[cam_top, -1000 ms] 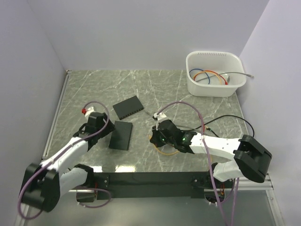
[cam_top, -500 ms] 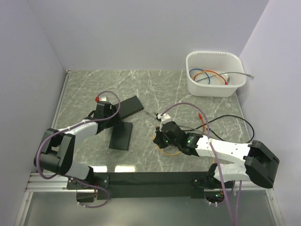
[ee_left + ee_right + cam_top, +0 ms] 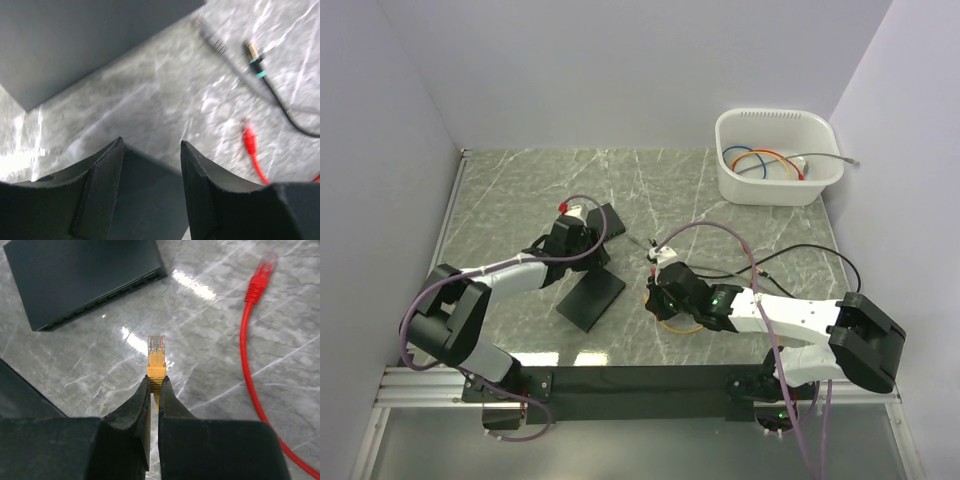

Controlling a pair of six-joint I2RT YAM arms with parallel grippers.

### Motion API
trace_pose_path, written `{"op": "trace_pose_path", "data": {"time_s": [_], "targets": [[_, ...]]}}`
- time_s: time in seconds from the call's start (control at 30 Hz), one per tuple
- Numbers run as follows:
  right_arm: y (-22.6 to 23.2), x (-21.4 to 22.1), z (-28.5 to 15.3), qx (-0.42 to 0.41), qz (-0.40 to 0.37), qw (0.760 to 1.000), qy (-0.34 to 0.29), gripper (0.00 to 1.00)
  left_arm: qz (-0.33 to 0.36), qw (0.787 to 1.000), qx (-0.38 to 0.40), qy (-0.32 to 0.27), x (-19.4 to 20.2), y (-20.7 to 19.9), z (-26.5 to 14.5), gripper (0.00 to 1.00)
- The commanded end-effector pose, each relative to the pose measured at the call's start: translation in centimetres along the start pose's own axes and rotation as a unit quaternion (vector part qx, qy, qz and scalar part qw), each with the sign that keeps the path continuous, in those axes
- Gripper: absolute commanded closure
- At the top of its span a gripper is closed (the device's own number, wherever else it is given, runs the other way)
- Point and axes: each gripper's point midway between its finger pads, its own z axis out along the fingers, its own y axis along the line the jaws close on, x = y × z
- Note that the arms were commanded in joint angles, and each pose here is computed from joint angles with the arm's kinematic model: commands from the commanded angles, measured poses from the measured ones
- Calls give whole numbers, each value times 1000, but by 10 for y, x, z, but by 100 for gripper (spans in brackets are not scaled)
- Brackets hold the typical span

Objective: Insert the plug into the switch port

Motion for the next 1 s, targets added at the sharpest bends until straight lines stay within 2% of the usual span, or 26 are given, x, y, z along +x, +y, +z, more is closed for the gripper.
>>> {"op": "trace_pose_path", "data": {"time_s": [0.0, 0.17, 0.33, 0.43, 0.7, 0.97], "targets": [[10, 3, 1, -10, -1, 1000, -1, 100, 12, 999, 12, -37, -30, -16, -3, 45], [28, 20, 7, -14, -14, 1000, 21, 100, 3, 996, -16, -85, -45, -5, -21, 49], [39, 35, 20, -9, -31, 998, 50, 100, -23, 992, 0, -124, -49, -4, -37, 49], [36, 34, 30, 13, -38, 998, 57, 100, -32, 992, 17, -124, -38, 0, -37, 45], [31, 24, 44, 53, -78, 993, 67, 100, -66, 989, 4, -135, -14, 23, -37, 47], [33, 14, 58, 72, -100, 990, 70, 100, -55, 990, 35, -129, -4, 18, -36, 44]]}}
